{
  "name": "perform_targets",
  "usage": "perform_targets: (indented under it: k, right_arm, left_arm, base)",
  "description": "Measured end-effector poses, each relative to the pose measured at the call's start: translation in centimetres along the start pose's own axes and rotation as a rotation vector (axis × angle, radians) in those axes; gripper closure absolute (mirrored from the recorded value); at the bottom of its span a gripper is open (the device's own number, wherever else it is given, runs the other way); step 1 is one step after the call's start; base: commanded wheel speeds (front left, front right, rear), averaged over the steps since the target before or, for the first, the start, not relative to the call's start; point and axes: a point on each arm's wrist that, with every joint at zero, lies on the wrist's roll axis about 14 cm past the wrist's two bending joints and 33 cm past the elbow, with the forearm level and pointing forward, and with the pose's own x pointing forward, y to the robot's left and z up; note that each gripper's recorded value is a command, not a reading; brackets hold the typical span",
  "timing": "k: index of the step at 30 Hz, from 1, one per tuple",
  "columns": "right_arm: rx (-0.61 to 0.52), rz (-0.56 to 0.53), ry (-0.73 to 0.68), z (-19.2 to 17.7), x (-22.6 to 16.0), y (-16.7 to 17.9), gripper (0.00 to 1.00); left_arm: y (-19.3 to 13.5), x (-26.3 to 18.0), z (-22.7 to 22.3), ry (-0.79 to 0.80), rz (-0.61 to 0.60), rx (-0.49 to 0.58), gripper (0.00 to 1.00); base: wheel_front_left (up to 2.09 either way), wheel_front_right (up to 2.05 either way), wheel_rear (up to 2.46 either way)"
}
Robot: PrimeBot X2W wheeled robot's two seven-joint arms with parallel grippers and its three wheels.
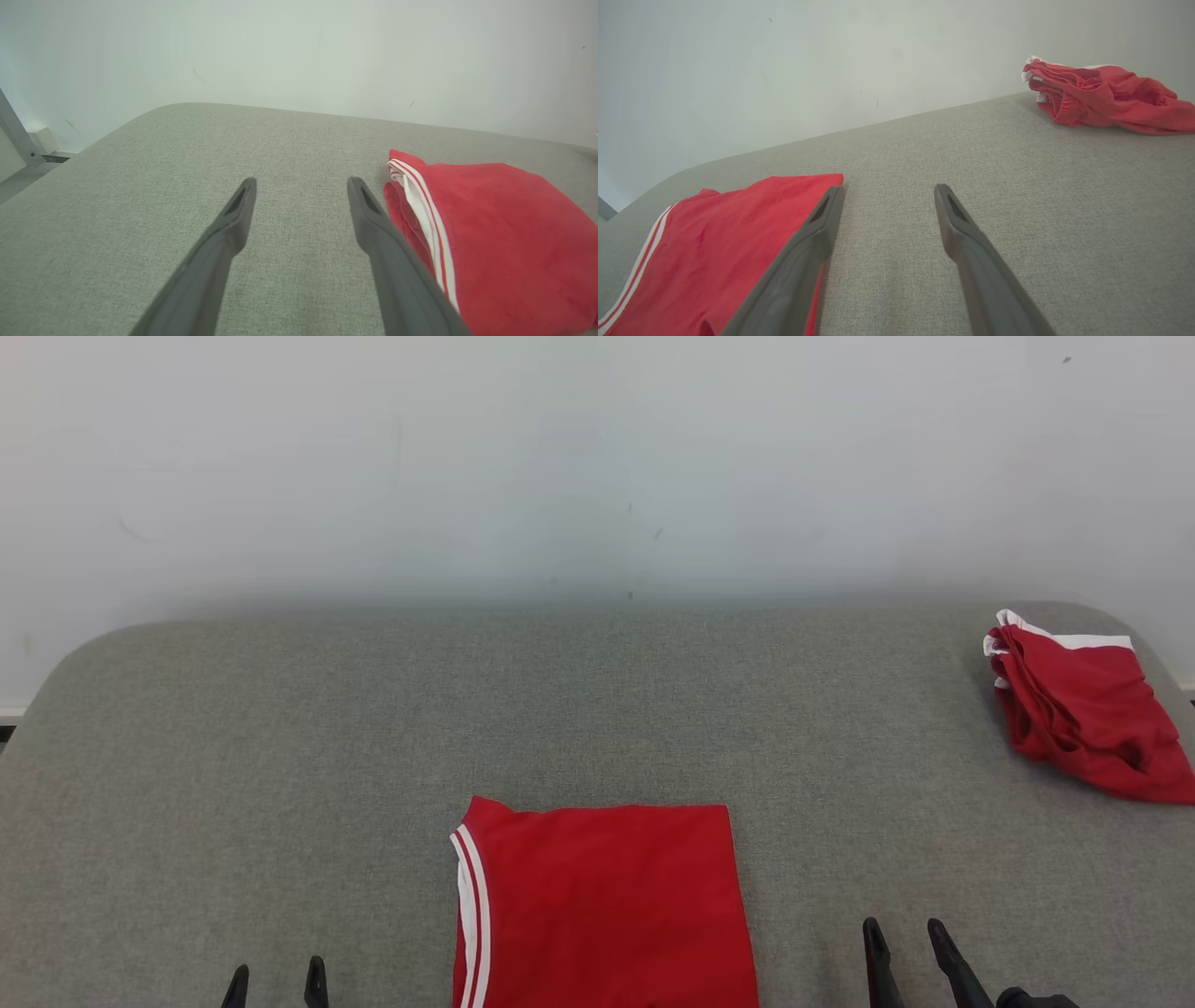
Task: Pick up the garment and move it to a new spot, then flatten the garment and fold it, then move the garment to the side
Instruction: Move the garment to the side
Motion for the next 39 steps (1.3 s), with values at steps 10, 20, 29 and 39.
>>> perform_targets:
  k: [10, 20, 29, 39]
  right_arm:
    - [-0.024, 0.069, -0.019, 0.8, 1.6, 2.1, 0.0]
    - [-0.068, 0.182, 0.167, -3.2, 5.9, 5.4, 0.0]
    - [-0.062, 0.19, 0.361, -7.1, 6.8, 5.9, 0.0]
    - [-0.015, 0.204, 0.498, -9.5, 6.4, 6.9, 0.96]
  left_arm:
    - [0.0, 0.1, -0.2, 0.005, 0.001, -0.002, 0.0]
    - [-0.5, 0.1, -0.4, 0.011, -0.012, -0.007, 0.0]
    - [0.3, -0.6, -0.4, 0.012, 0.016, -0.011, 0.0]
    - [0.5, -0.8, -0.7, 0.021, 0.026, -0.011, 0.0]
  base:
    - [0.0, 0.0, 0.0]
    - [0.0, 0.0, 0.0]
    - [0.0, 0.0, 0.0]
    - [0.0, 0.0, 0.0]
